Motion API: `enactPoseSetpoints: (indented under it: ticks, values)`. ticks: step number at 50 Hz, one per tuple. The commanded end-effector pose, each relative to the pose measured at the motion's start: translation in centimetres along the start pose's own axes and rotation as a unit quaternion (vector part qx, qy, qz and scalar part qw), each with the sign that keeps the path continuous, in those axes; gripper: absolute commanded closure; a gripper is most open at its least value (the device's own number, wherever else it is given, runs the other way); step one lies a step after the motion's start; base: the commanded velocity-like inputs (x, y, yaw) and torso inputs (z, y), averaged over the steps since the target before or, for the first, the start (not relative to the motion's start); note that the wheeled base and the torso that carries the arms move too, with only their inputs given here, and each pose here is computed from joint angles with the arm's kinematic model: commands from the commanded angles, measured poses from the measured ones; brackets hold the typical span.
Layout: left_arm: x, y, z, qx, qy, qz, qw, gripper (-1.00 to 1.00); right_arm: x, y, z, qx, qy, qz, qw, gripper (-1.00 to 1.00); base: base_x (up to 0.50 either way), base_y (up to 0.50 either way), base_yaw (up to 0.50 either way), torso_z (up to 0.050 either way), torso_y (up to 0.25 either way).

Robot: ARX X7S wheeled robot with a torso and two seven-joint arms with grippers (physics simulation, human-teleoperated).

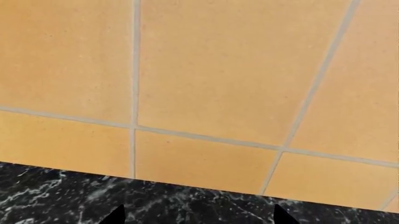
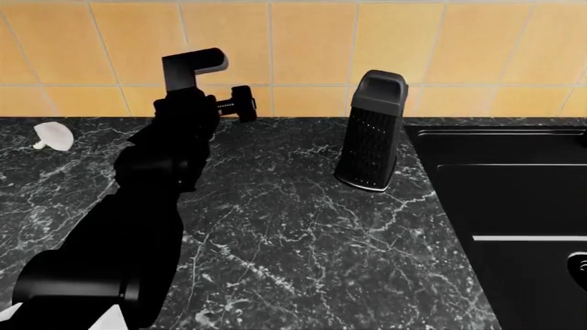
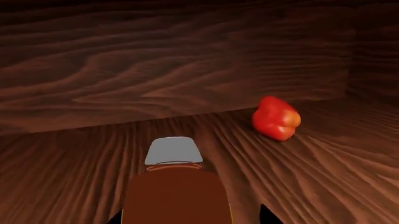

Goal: Pick the cereal and honey bottle from the counter and place them in the cabinets closest to them.

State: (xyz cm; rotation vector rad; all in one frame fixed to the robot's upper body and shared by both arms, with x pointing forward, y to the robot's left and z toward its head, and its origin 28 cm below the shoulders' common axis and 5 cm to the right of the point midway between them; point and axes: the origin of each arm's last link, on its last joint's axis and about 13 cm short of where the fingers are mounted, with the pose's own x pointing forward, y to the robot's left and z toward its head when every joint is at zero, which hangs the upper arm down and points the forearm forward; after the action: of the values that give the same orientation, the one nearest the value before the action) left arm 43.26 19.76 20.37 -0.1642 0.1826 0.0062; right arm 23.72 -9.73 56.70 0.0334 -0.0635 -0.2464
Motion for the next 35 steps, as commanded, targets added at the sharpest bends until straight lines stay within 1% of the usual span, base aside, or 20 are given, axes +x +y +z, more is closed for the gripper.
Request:
enactPoseSetpoints:
  ticks: [1,10,15,24,35]
  values:
    - [0.0,0.0,0.0,0.003,0.0,-0.003,1.0,-1.0,0.1,0.6,-0.7,-0.015,-0.004,0.036,0.999,-1.0,0.0,0.0,0.0,0.0,0.0]
    - [0.0,0.0,0.0,0.005,0.001,-0.005,1.0,-1.0,-2.0,0.9,0.4,-0.031,-0.071,0.045,0.996,-1.0,0.0,0.0,0.0,0.0,0.0]
    - [0.0,0.0,0.0,0.005,0.001,-0.005,1.0,-1.0,-4.0,1.1,1.1,-0.038,-0.122,0.053,0.99,-1.0,0.0,0.0,0.0,0.0,0.0]
    - [0.0,0.0,-0.1,0.006,0.001,-0.006,1.0,-1.0,-4.3,0.9,1.0,-0.057,-0.129,0.035,0.989,-1.0,0.0,0.0,0.0,0.0,0.0]
    - [0.0,0.0,0.0,0.009,0.002,-0.005,1.0,-1.0,-4.6,0.6,1.0,-0.059,-0.138,0.028,0.988,-1.0,0.0,0.0,0.0,0.0,0.0]
